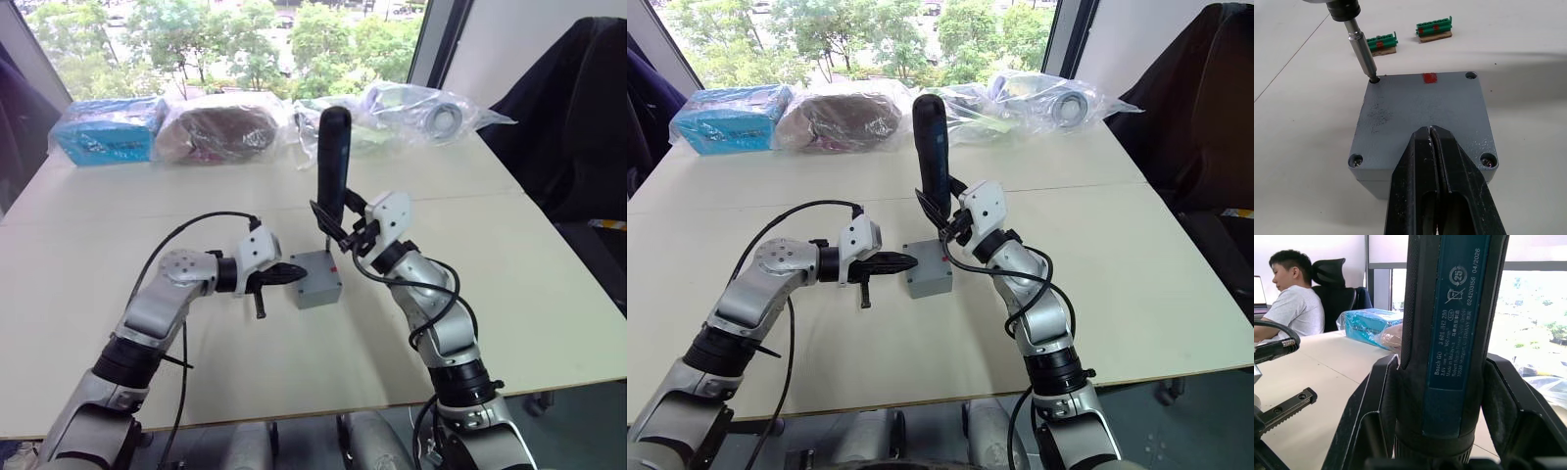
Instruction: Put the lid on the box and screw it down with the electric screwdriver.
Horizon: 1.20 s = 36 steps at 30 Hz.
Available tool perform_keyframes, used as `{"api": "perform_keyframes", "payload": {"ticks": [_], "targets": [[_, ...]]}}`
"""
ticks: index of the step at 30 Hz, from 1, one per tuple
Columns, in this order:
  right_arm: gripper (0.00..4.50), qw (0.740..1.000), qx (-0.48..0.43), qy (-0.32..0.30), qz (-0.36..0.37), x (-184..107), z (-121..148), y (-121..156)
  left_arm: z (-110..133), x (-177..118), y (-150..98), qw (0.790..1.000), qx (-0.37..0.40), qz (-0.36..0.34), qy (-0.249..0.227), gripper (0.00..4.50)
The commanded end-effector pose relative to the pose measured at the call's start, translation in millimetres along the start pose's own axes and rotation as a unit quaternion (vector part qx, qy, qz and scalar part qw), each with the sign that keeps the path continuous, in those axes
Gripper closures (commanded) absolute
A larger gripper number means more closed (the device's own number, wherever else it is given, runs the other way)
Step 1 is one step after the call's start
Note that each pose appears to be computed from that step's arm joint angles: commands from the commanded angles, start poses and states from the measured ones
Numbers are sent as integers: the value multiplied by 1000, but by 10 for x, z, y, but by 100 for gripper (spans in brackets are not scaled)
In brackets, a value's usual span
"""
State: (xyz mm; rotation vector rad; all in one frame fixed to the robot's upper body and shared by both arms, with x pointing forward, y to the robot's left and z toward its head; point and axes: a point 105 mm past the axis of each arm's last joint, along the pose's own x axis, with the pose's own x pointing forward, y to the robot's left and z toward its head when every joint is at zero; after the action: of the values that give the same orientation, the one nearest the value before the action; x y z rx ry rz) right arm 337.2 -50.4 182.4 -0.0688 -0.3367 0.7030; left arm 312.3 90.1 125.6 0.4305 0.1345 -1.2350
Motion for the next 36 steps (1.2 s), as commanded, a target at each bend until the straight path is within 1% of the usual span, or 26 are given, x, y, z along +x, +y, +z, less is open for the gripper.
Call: {"api": "perform_keyframes", "payload": {"ticks": [1, 8, 9, 12, 14, 17, 20, 22, 23, 25, 26, 27, 29, 30, 33, 36], "targets": [[267, 995, 20, 101, -15, -178, -493, -32, -71, 14, -46, 1000, -4, -9, 13, 450], [267, 996, 15, 91, -14, -164, -437, -50, -67, 15, -54, 1000, -5, -10, 12, 450], [267, 996, 12, 83, -15, -146, -386, -72, -62, 16, -53, 1000, -5, -10, 11, 450], [267, 999, 11, 18, -27, -61, -55, -175, -44, 18, -52, 1000, -5, -10, 9, 450], [267, 999, 11, -28, -29, -23, 218, -231, -41, 20, -50, 1000, -5, -10, 8, 450], [267, 997, -8, -80, -20, 11, 680, -306, 7, 8, -48, 1000, -2, -9, 3, 450], [267, 994, -9, -104, -44, -7, 1072, -496, 114, -6, -31, 1000, -1, -4, -16, 450], [267, 993, -3, -99, -67, -46, 1226, -644, 175, -20, -25, 1000, 1, -2, -25, 450], [267, 993, 3, -89, -77, -66, 1252, -702, 199, -28, -32, 1000, 3, -4, -28, 450], [267, 993, 22, -44, -110, -128, 1253, -881, 295, -61, -47, 999, 6, -6, -41, 450], [267, 991, 11, -9, -133, -173, 1225, -990, 354, -84, -55, 999, 8, -7, -49, 450], [267, 986, -3, 42, -159, -239, 1152, -1125, 428, -116, -61, 998, 13, -7, -57, 450], [267, 971, -31, 147, -186, -418, 1010, -1343, 598, -185, -76, 997, 24, -10, -76, 450], [267, 961, -27, 188, -200, -506, 964, -1451, 676, -218, -87, 996, 29, -12, -84, 450], [267, 936, -18, 276, -217, -688, 850, -1624, 804, -276, -111, 994, 36, -14, -98, 450], [267, 906, -39, 362, -217, -887, 668, -1759, 892, -332, -114, 993, 41, -11, -106, 450]]}}
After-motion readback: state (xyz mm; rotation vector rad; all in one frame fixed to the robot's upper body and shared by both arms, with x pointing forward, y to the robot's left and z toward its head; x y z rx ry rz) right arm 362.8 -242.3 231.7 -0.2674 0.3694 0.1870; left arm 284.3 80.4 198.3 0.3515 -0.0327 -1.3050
